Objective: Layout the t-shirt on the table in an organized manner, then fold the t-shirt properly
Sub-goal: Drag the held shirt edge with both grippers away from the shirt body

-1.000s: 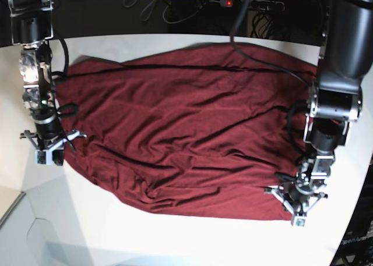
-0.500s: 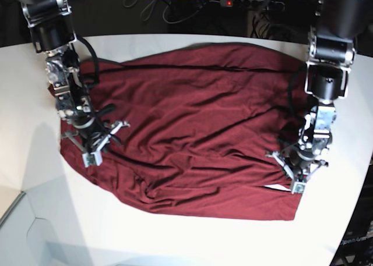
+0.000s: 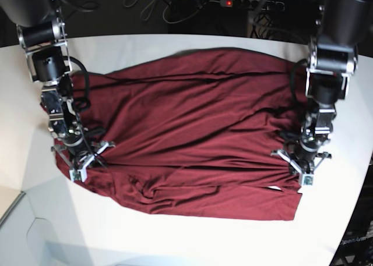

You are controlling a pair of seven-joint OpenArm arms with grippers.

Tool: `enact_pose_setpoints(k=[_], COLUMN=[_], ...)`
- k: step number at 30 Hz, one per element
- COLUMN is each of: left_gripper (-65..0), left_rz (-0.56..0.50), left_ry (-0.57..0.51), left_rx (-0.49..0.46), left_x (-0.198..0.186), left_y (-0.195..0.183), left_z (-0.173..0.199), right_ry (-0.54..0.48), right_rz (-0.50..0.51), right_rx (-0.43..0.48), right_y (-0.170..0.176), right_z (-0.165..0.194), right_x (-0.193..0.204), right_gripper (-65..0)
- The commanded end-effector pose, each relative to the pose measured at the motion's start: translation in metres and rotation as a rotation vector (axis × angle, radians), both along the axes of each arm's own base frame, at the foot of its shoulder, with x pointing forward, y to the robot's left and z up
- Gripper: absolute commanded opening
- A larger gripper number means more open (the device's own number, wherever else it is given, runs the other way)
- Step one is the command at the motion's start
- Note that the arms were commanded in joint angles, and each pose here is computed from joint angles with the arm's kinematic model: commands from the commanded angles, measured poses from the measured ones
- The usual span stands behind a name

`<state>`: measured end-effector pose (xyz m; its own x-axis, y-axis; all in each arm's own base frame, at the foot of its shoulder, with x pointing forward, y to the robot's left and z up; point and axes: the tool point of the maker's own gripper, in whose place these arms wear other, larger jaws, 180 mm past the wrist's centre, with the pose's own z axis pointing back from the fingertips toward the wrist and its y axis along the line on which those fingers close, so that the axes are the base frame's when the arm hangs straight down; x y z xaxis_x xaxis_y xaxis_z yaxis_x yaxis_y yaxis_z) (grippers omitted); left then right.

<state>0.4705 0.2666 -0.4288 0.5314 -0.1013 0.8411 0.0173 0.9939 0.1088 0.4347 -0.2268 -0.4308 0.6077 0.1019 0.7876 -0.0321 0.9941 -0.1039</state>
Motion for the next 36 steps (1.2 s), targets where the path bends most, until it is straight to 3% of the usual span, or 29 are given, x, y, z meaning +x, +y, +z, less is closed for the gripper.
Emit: enact_pose_setpoints(k=[1,8,18,25,29,36], left_gripper=[-64.8,-64.8,-64.8,-64.8,-64.8,-64.9], left_rz=[0.016,0.022,-0.006,-0.007,-0.045,-0.123], left_ry=[0.014,-0.142,-0.325,-0.257,-0.259,-0.247], left_rx=[0.014,0.002,-0.005,-0.089,-0.191,-0.283], left_x=[0.006,0.047,0.090,0.051,0.012,-0.062], left_y=[0.005,0.005,-0.006,-0.011,-0.025,-0.045], left_z=[0.004,0.056,0.134,0.108,0.110,0.113], right_ry=[0.046,-0.057,-0.336,-0.367,-0.327,-0.210], right_rz=[-0.025,-0.013,0.059,0.076,0.076,0.084], right_rx=[-0.028,-0.027,0.022,0.044,0.054,0.102], right_y=[-0.014,-0.012,0.017,0.025,0.028,0.047], right_z=[-0.005,0.012,0.100,0.108,0.096,0.063], right_x=[-0.004,0.008,0.000,-0.054,-0.094,-0.157], right_gripper=[-64.4,-64.4,-63.9,-63.8,-63.8,-63.9])
